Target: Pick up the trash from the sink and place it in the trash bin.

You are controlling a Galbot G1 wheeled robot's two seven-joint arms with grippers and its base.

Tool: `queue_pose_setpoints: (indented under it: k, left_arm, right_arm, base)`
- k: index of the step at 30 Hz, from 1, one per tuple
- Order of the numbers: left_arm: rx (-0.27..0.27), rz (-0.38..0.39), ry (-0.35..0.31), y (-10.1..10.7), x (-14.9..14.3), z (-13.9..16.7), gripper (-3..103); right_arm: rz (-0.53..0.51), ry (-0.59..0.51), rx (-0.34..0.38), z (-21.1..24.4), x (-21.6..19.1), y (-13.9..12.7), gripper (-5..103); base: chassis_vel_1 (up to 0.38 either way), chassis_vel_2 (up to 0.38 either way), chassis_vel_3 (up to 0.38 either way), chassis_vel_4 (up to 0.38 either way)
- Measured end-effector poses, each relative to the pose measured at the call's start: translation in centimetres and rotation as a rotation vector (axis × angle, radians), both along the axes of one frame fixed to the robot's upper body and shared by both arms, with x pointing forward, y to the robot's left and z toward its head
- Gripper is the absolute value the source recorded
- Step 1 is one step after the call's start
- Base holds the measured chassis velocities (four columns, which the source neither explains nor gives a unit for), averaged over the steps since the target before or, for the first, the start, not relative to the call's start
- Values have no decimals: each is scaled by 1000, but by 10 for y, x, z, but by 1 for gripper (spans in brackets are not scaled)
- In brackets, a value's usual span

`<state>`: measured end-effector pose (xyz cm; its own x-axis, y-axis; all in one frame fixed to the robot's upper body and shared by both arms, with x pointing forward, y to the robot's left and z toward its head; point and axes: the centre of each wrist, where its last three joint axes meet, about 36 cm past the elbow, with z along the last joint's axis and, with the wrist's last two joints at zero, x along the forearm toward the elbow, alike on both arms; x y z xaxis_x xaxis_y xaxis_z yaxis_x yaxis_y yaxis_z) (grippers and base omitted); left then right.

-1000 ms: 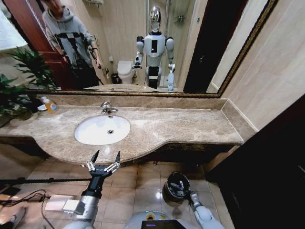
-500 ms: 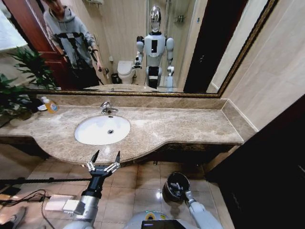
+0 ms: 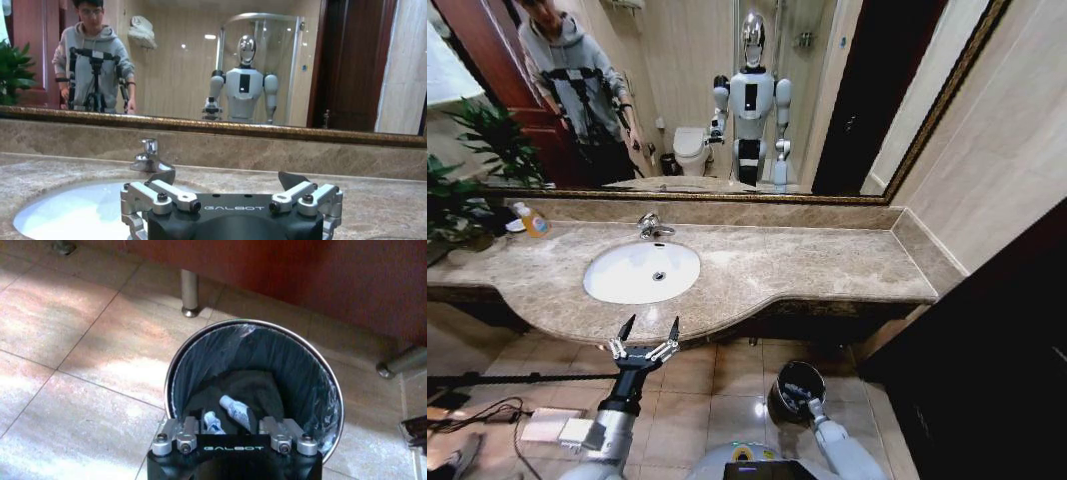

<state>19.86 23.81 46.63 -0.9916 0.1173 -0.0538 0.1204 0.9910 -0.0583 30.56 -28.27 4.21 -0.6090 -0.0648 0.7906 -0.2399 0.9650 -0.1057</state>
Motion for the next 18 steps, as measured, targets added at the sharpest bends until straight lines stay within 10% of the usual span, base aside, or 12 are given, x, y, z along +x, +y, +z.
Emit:
queue_pose_setpoints:
  k: [10, 18]
  left_arm:
    - [0, 0, 0, 0, 0, 0, 100]
    - [0, 0, 0, 0, 0, 0, 100]
  right_arm:
    - [-88, -69, 88, 7, -4, 9, 85]
    - [-78, -181, 89, 30, -9, 10, 100]
  base:
    - [0, 0, 0, 0]
    - [0, 0, 0, 0]
